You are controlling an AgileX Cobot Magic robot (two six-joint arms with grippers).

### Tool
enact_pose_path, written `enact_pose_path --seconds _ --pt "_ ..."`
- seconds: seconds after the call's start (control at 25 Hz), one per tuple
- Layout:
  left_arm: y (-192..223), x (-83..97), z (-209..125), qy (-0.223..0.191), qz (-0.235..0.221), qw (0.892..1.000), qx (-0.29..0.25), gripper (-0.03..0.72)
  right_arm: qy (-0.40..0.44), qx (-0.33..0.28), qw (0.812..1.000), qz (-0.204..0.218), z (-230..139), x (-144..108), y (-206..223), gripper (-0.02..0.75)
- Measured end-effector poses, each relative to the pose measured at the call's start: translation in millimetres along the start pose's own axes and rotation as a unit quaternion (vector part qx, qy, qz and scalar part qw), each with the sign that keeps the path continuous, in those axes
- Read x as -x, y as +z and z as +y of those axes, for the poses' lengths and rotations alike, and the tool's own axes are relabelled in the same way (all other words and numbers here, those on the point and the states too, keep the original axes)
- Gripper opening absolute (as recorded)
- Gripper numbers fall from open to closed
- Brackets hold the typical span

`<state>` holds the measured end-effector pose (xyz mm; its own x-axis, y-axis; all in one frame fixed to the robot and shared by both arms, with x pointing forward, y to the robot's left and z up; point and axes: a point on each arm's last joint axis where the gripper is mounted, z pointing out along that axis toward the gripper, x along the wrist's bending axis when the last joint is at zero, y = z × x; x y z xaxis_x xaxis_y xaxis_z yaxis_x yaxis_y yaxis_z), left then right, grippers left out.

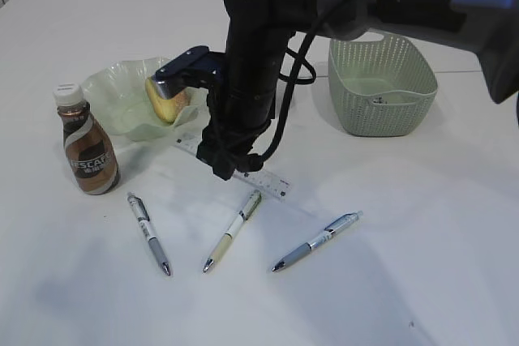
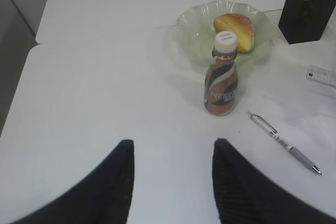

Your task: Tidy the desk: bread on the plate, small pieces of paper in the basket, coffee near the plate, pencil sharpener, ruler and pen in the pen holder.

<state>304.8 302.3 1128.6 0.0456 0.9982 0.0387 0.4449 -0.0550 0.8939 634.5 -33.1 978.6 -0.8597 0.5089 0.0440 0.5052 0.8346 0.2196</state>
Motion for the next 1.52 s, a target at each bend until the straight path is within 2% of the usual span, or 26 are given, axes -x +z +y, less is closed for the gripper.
enact_pose_path --seconds 0.68,0.92,1.0,1.08,1.4,1.52 --pt "0 0.8 5 0.000 -0.004 1.000 0.027 0.341 0.037 0.090 0.994 -0.042 22 8 -24 0.302" --pt "0 1.0 6 0.000 -0.006 0.999 0.035 0.341 0.048 0.179 0.980 -0.069 29 2 -73 0.302" --pt "0 1.2 7 0.000 -0.006 0.999 0.039 0.341 0.048 0.186 0.979 -0.072 29 2 -78 0.302" --pt "0 1.2 7 0.000 -0.006 0.999 0.038 0.341 0.047 0.225 0.970 -0.084 30 -2 -104 0.302" --pt "0 0.8 7 0.002 -0.004 0.999 0.039 0.341 0.045 0.305 0.944 -0.118 34 -5 -140 0.302" --pt "0 0.3 7 0.005 -0.001 0.999 0.040 0.340 0.044 0.346 0.927 -0.136 36 -5 -155 0.302"
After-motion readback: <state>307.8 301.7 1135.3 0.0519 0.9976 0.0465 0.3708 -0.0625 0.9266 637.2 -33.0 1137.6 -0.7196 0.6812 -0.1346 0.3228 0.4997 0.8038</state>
